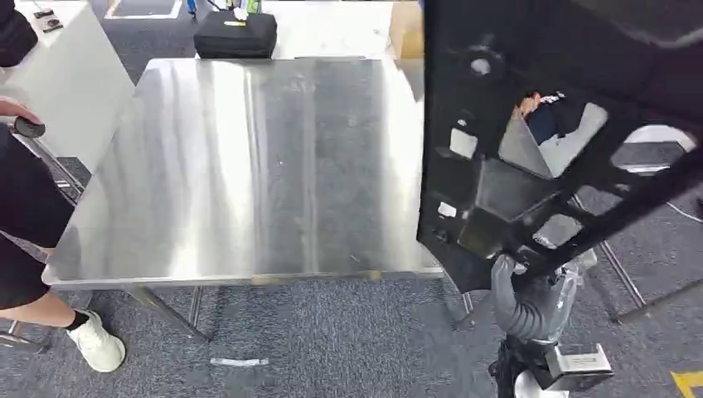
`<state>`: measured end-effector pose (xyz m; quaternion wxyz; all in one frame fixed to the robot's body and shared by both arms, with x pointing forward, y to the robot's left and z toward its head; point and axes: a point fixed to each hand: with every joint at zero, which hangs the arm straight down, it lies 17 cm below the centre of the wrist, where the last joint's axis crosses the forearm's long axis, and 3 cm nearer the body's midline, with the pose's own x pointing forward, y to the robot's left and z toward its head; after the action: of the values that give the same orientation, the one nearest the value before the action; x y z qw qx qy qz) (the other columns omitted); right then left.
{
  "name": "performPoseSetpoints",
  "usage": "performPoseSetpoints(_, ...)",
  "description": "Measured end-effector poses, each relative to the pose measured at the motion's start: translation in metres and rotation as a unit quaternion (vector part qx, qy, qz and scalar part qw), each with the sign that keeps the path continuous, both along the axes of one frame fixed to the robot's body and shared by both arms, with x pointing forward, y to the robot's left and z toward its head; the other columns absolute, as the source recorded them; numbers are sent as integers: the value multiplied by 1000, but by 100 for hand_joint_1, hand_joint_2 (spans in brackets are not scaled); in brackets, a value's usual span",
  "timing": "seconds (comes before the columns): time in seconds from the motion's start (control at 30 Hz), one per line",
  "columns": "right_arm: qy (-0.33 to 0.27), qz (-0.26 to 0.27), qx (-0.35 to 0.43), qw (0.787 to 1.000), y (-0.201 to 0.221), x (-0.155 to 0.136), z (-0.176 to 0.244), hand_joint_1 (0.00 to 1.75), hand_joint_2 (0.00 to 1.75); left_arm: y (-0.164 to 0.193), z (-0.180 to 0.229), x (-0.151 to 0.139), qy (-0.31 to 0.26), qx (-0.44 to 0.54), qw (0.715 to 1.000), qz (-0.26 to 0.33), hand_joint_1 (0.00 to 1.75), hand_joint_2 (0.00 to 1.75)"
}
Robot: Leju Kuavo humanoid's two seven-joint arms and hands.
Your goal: Take the parts from the cabinet and place them on the table.
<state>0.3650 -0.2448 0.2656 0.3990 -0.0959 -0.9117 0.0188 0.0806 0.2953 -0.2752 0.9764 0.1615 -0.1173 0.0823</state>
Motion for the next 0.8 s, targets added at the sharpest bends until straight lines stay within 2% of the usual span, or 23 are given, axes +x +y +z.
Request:
performPoseSetpoints(0.1, 9, 8, -16, 1000, 7, -1, -8, 175, 175, -10, -1, -5, -4, -9, 1000, -5, 0, 175)
performPoseSetpoints(0.3, 5, 5, -43, 999, 16, 6, -1, 175, 175, -27, 4, 19, -29, -20, 999, -15, 0, 175)
performPoseSetpoints(0.5, 31, -5, -49, 998, 14, 15, -12, 175, 175, -29, 3, 15, -27, -22, 999, -17, 0, 175)
performPoseSetpoints(0.57, 41, -23, -55, 997, 6, 23, -18, 175, 175, -26, 3, 14, -26, -20, 999, -19, 0, 175)
performPoseSetpoints(0.8, 73, -153, -119, 978, -66, 70, -32, 175, 175, -30, 3, 14, -25, -23, 999, -27, 0, 175)
